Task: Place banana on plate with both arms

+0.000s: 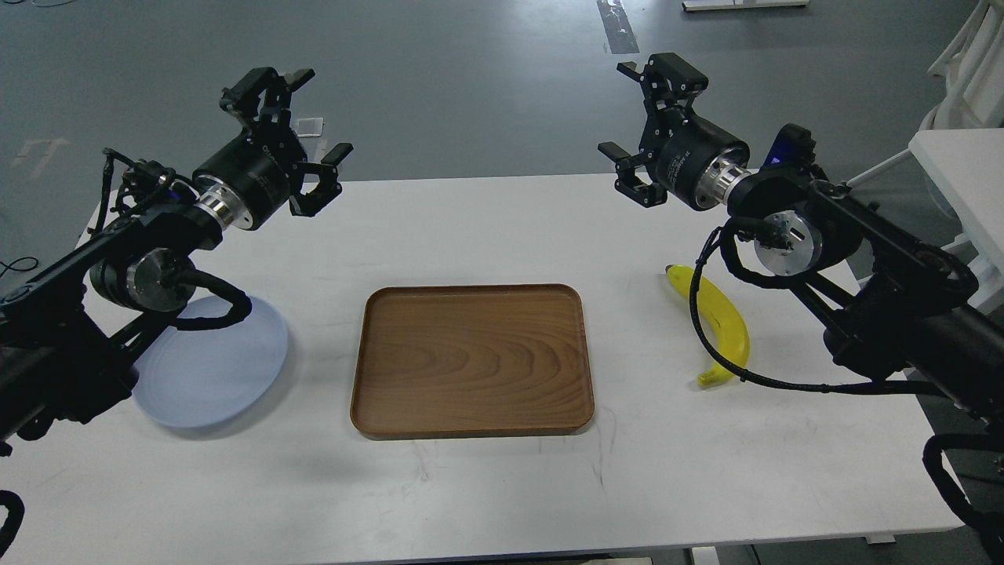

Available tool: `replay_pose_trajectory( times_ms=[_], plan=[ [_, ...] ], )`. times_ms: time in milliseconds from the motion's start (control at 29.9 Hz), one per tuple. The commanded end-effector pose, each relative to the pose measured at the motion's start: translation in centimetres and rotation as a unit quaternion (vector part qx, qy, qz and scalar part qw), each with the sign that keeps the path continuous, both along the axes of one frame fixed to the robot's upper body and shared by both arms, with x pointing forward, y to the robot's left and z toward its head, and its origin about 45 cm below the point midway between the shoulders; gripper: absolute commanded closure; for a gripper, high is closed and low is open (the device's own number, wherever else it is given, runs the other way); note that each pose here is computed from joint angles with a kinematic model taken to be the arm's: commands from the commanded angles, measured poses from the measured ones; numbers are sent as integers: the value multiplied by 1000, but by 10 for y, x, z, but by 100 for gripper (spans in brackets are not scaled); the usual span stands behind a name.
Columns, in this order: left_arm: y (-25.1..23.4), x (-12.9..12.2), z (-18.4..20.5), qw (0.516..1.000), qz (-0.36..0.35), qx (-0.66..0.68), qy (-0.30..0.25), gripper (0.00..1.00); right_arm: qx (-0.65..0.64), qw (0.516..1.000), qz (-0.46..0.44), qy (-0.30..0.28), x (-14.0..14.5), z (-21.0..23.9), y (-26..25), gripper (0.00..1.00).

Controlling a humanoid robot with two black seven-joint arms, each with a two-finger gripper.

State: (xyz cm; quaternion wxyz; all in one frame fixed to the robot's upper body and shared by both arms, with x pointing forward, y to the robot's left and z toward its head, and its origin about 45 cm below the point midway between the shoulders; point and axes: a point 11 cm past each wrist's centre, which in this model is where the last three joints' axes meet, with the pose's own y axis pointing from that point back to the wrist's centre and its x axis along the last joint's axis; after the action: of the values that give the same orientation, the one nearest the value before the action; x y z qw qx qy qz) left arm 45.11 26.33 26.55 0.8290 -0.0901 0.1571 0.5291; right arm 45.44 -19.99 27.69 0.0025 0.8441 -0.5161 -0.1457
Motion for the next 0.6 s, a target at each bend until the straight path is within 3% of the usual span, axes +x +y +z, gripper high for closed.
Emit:
replay_pose_trajectory(
  times_ms=[0, 568],
  plan=[
    [-1, -1, -2, 1000, -5, 8, 2, 2, 2, 1000, 0, -3, 1, 3, 0, 0],
    [-7, 0, -4, 1000, -10, 9, 5, 2, -1, 1000, 2, -7, 2, 6, 2, 0]
  ],
)
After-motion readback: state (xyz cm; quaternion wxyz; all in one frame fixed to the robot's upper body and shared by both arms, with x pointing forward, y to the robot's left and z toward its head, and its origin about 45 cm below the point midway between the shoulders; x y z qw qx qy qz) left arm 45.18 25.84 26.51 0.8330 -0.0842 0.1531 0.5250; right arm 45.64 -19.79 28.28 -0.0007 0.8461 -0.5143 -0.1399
